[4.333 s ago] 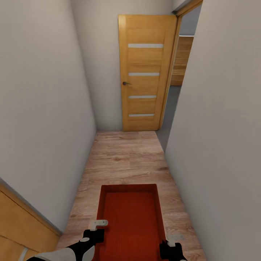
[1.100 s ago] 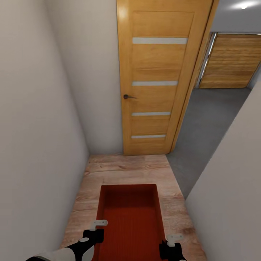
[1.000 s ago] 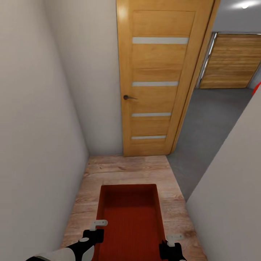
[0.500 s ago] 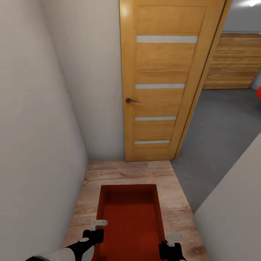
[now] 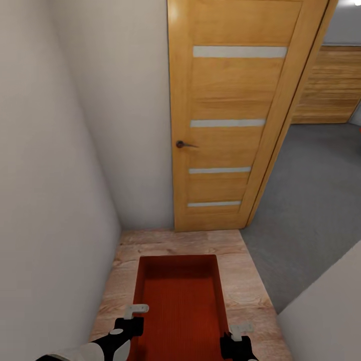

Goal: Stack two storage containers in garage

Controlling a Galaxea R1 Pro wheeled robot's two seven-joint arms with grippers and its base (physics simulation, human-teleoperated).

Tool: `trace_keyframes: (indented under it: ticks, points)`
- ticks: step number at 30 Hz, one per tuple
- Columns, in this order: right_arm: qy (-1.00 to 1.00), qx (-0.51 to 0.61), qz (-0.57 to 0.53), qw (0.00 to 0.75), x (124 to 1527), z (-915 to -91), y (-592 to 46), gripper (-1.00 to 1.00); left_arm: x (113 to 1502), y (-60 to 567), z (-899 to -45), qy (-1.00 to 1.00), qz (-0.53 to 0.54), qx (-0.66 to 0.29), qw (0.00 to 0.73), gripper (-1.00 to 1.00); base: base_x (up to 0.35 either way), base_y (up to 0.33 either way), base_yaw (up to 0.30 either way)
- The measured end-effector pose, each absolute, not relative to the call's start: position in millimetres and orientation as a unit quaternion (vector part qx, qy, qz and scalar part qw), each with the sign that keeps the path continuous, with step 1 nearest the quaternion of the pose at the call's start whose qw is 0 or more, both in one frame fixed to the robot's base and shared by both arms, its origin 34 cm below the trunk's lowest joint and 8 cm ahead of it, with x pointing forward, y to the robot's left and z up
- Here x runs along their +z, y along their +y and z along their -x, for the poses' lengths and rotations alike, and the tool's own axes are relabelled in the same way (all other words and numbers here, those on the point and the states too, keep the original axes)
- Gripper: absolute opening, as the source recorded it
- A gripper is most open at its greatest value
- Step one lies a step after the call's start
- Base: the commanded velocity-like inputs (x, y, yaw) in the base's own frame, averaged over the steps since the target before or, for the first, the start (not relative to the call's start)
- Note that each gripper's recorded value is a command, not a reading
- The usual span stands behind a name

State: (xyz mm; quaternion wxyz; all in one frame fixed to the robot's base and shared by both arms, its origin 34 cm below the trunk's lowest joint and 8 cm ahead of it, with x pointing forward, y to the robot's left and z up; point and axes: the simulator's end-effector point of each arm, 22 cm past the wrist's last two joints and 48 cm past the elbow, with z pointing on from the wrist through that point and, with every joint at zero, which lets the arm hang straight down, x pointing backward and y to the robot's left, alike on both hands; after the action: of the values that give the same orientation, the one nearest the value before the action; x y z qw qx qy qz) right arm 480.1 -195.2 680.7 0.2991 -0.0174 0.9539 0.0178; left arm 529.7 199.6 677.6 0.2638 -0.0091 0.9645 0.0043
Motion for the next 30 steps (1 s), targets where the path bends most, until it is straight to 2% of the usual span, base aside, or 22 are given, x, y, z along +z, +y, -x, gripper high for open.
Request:
trace_keyframes:
  ticks: [30]
  points:
    - [0.954,0.018,0.017,0.299,680.7,-480.1,-194.6,-1.00,677.5,200.2,-529.8,0.965,0.009,0.004,0.264,-1.00,0.325,0.000,0.000]
